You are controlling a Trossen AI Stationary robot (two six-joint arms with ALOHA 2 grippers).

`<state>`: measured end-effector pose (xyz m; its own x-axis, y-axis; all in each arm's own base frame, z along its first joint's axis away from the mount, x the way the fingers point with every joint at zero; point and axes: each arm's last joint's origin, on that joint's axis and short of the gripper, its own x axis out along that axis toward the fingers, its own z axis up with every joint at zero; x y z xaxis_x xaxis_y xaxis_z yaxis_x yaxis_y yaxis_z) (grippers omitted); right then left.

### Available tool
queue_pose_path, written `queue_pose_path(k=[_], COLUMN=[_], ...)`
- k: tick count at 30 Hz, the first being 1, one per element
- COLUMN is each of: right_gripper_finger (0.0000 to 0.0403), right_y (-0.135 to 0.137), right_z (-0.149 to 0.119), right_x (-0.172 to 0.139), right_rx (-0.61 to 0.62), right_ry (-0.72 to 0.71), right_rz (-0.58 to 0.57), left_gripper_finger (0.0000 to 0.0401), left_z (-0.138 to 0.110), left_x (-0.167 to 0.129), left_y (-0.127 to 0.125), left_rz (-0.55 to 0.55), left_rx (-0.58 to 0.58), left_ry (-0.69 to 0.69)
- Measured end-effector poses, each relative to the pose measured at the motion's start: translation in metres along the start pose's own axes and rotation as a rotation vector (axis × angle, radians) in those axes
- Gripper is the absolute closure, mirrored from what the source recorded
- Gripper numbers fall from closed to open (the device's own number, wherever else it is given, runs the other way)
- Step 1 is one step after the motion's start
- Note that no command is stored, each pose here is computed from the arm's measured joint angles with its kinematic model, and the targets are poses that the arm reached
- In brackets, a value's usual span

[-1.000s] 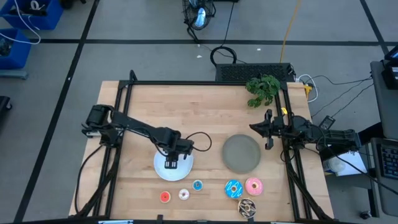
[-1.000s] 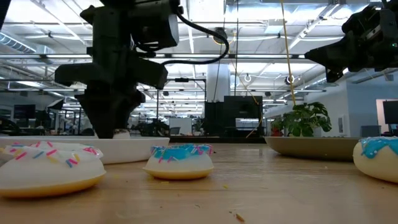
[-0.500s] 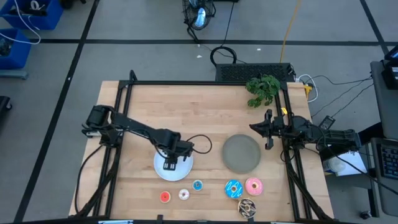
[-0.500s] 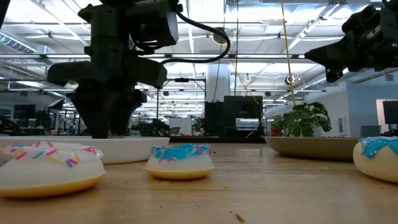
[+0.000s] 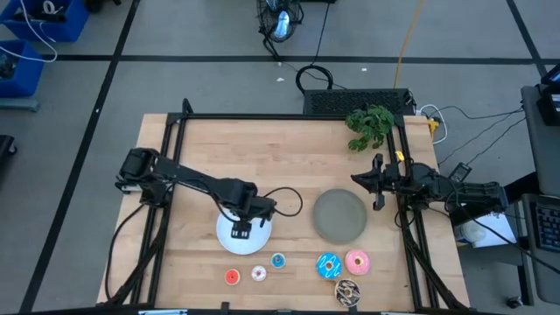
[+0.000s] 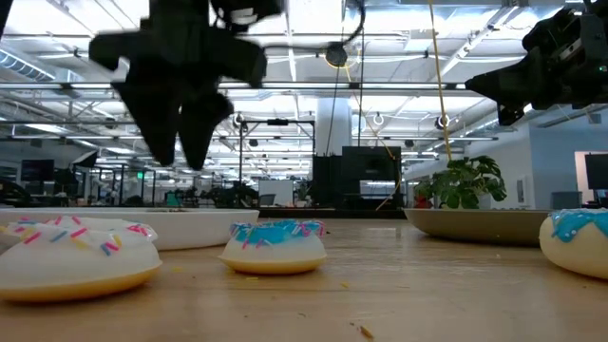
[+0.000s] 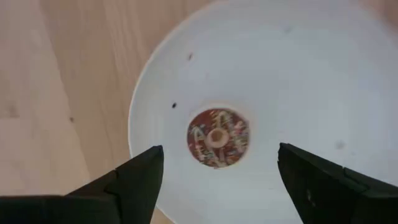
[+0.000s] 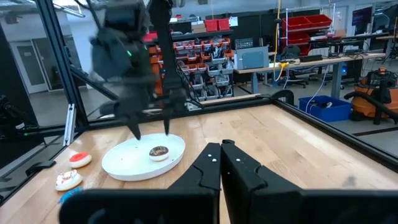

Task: Pick & Place donuts
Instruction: Put the small orange donut on the white plate

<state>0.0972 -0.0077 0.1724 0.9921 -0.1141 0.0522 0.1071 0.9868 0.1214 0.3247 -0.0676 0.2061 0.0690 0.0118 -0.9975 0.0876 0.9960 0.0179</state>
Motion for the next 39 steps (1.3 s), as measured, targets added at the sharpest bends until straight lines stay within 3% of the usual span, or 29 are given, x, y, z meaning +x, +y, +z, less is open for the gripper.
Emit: queue_pose_path(k=[8, 19, 39], right_gripper_finger=[0.0403, 0.0403, 0.0403], right_y=[0.000, 0.000, 0.000], right_z=[0.000, 0.000, 0.000], right_x=[0.000, 0.000, 0.000], right_rx=[0.000, 0.000, 0.000], right_ry=[0.000, 0.000, 0.000], right_rz=[0.000, 0.000, 0.000], left_gripper_finger=[0.0153, 0.0387, 0.0393], left_z=[0.012, 0.000, -0.014], left_x=[-0.050, -0.070, -0.070], left_y=[-0.034, -0.068, -0.128], left_rz=[-0.032, -0.055, -0.165], left_rx=[-0.036, -0.021, -0.099], left_ry=[-0.085, -0.044, -0.075])
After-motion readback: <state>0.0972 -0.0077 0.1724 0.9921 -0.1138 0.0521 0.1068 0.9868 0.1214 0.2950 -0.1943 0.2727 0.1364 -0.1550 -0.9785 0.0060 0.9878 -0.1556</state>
